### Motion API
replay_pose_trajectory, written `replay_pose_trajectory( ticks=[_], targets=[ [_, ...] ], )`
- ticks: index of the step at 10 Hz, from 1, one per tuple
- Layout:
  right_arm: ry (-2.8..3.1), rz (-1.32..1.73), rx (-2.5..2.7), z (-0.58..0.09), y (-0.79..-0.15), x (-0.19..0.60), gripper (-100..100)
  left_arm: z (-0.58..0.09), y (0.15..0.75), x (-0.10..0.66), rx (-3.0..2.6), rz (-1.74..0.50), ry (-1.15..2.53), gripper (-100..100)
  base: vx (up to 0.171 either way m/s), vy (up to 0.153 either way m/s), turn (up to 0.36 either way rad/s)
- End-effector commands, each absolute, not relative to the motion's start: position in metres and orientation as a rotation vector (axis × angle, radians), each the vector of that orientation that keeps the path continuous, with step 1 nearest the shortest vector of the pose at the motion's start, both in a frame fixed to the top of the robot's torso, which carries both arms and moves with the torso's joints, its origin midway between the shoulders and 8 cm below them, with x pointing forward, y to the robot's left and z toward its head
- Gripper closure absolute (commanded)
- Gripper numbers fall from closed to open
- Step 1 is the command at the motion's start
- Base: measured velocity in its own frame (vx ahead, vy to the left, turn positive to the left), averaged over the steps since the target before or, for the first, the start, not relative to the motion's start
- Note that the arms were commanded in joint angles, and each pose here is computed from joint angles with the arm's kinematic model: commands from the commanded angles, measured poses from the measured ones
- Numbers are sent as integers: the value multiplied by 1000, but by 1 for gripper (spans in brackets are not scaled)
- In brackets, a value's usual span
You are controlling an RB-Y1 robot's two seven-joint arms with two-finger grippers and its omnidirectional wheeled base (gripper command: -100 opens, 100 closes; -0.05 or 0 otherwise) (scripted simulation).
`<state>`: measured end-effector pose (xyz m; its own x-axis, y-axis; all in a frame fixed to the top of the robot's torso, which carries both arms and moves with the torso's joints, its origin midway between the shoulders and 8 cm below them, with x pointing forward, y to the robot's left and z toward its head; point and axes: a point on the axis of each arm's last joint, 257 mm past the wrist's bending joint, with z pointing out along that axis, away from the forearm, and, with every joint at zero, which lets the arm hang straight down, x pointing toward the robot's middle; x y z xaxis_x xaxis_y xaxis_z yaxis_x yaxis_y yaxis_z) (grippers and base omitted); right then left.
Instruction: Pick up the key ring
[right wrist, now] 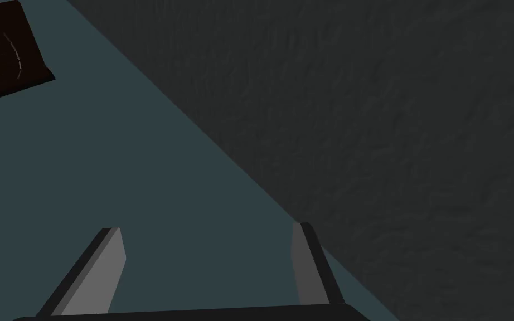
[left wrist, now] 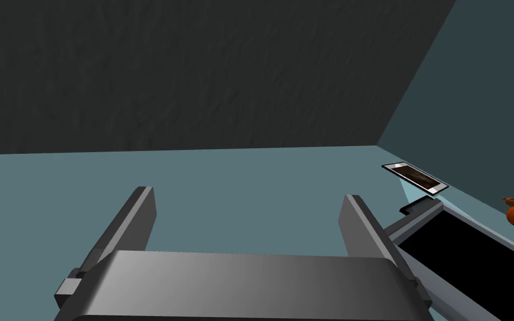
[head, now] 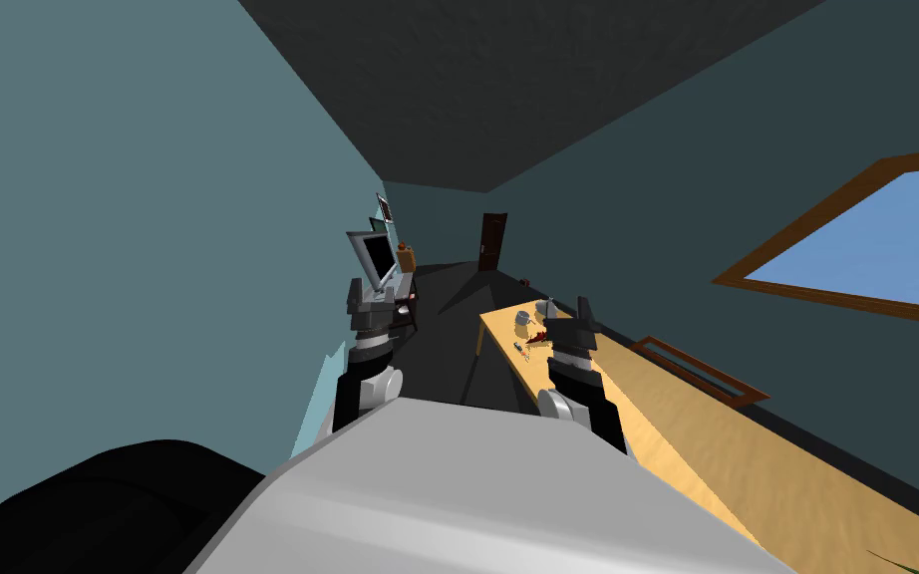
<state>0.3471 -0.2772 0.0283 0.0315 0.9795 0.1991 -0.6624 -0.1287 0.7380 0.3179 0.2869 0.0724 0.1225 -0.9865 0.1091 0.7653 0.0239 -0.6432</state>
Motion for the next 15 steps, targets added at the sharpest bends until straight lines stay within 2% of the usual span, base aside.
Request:
replay_pose_trajectory(
  ticks=[1,5,15],
  targets=[
    [561,1524,815,23,-273,351,-100,72,287,318,-653,-1419,424,0,5,-2,16],
    [671,1546,843,1,-268,365,-100,72,287,318,-653,-1419,424,0,15,-6,27],
    [826,1599,1256,-110,-294,412,-100,72,287,318,-653,-1419,424,0,29,-13,48]
  ],
)
